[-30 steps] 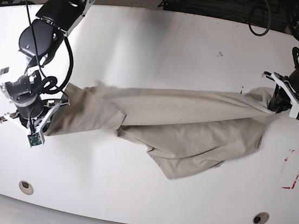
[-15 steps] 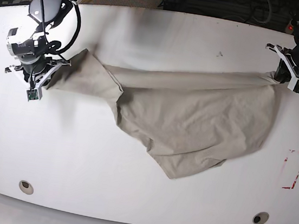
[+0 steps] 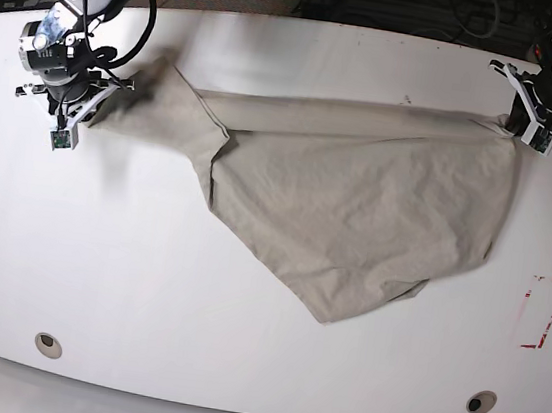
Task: Fold the T-shirt properly
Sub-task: 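Lift the stretched shirt with both grippers and lay it flat, then release with the left gripper and regrasp the shirt edge lower down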
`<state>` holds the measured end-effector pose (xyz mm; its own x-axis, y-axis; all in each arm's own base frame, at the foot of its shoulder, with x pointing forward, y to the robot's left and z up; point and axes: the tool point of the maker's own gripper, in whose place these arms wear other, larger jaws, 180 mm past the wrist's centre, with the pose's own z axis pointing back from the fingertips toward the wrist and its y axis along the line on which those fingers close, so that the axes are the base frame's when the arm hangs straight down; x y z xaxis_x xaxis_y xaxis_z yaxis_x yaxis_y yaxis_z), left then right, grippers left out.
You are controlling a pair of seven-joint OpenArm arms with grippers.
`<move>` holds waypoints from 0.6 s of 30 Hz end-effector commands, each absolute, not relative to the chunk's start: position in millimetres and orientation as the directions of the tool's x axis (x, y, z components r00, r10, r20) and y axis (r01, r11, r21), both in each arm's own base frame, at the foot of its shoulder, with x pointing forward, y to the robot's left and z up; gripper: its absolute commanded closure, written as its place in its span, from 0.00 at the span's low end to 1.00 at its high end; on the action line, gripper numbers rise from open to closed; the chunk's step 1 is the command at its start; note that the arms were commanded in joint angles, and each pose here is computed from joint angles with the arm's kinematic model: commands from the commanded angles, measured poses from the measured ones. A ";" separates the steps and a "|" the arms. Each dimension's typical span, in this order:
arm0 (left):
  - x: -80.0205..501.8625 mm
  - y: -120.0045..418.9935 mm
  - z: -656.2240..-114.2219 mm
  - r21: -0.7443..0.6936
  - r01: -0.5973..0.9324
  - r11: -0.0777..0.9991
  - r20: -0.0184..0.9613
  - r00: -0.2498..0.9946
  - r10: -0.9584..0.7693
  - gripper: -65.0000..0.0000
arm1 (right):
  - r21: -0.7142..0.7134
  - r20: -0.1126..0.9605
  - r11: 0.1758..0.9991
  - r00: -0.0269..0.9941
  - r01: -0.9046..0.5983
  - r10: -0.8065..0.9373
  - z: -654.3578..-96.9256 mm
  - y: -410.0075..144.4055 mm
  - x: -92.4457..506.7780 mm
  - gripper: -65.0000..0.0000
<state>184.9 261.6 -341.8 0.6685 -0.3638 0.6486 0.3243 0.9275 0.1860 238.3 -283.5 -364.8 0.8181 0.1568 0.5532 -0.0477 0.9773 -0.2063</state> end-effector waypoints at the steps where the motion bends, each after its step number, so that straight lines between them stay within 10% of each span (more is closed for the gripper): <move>1: 187.5 259.2 -336.6 0.198 0.337 0.921 0.658 0.650 -0.379 0.81 | -0.234 0.580 0.972 0.797 -0.038 0.171 -353.1 -289.4 242.2 1.00; 7: 181.6 255.8 -340.7 0.186 0.347 0.919 0.648 0.660 -0.380 0.28 | -0.259 0.566 0.966 0.810 -0.001 0.152 -350.6 -303.0 224.6 1.00; 18: 209.6 242.9 -307.1 0.100 0.379 0.920 0.770 0.557 -0.313 0.25 | -0.254 0.537 0.967 0.830 -0.011 0.151 -359.2 -301.4 211.8 1.00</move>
